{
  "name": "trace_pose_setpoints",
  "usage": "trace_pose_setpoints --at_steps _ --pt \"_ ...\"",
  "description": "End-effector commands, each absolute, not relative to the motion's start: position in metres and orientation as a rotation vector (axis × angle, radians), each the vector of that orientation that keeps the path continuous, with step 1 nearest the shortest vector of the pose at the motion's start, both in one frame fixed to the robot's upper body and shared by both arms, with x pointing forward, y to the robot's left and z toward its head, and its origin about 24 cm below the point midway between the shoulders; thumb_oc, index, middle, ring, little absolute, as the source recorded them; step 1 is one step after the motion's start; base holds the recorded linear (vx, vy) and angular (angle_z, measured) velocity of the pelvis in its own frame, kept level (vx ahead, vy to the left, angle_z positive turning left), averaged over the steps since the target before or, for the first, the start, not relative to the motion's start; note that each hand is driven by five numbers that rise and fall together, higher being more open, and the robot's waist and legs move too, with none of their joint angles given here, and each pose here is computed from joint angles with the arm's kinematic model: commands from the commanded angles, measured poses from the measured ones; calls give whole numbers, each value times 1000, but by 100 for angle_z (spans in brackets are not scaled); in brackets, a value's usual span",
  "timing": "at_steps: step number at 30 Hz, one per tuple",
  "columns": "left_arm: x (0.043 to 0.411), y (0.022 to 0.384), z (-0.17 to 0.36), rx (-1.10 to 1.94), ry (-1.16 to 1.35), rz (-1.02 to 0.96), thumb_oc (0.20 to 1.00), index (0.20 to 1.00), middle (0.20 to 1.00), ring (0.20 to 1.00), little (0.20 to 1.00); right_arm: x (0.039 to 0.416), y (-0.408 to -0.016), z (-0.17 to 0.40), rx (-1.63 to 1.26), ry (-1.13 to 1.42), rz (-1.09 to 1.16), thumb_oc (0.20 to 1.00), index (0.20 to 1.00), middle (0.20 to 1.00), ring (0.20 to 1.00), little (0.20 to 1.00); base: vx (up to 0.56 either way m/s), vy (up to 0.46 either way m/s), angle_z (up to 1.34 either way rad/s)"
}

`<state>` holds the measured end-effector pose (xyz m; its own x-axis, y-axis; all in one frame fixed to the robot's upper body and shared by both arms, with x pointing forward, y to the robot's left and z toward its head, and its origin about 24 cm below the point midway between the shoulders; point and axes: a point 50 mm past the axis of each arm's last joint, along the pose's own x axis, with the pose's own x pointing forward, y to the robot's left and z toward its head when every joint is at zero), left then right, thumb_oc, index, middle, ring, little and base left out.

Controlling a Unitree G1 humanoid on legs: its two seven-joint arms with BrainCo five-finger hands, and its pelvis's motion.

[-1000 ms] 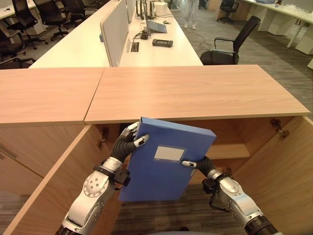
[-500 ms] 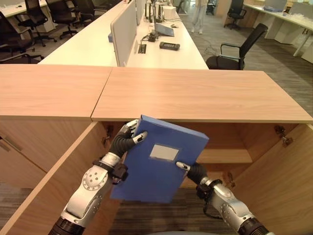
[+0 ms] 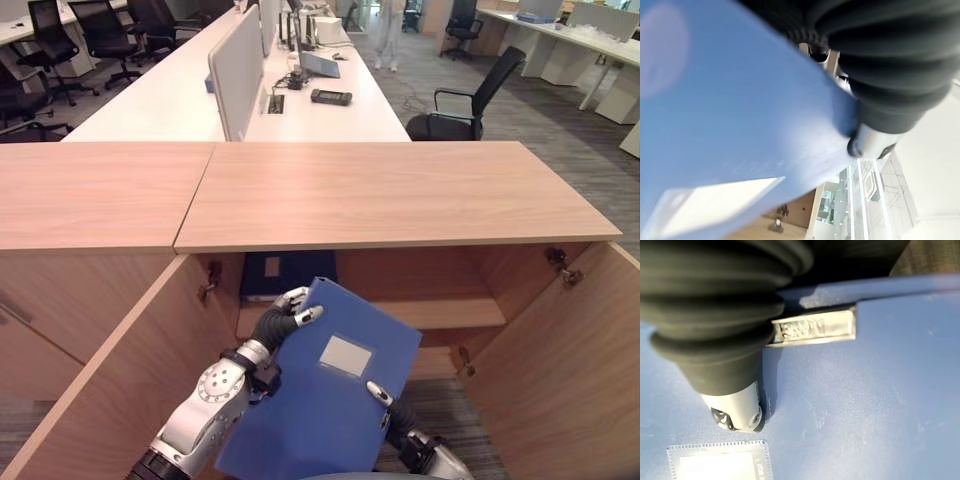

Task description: Put the empty folder in the office cabinet

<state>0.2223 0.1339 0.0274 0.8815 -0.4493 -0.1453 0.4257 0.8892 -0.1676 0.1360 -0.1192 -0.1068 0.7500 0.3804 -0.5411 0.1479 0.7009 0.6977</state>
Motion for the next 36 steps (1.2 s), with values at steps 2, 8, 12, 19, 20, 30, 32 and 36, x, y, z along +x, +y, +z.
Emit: trace_pose_setpoints --at_steps 2,8,12,19,20,30,32,36 --pt "226 118 33 -266 172 -537 1000 1000 1000 1000 1000 170 -110 -81 996 578 43 200 200 200 200 200 12 -20 -5" --pt "214 130 -11 -244 377 -470 1000 1000 1000 1000 1000 161 -140 -111 845 700 -108 200 200 200 200 200 7 -20 -4" --pt "198 142 -43 -227 519 -401 1000 1000 1000 1000 1000 155 -162 -128 818 796 -206 200 200 200 200 200 -13 -30 4" --pt "166 172 -95 -111 767 -289 1000 1000 1000 1000 1000 165 -211 -127 729 748 -380 200 200 200 200 200 5 -49 12" --pt "162 174 -101 -108 798 -272 1000 1000 1000 1000 1000 168 -213 -125 719 739 -382 200 200 200 200 200 6 -22 17" --pt "143 170 -134 -133 956 -121 1000 1000 1000 1000 1000 200 -223 -101 661 617 -347 200 200 200 200 200 -14 64 35" --pt "139 172 -135 -151 960 -106 1000 1000 1000 1000 1000 208 -218 -98 671 599 -331 200 200 200 200 200 136 162 -42" --pt "125 179 -140 -140 1001 -84 1000 1000 1000 1000 1000 208 -207 -101 665 623 -297 200 200 200 200 200 134 131 -44"
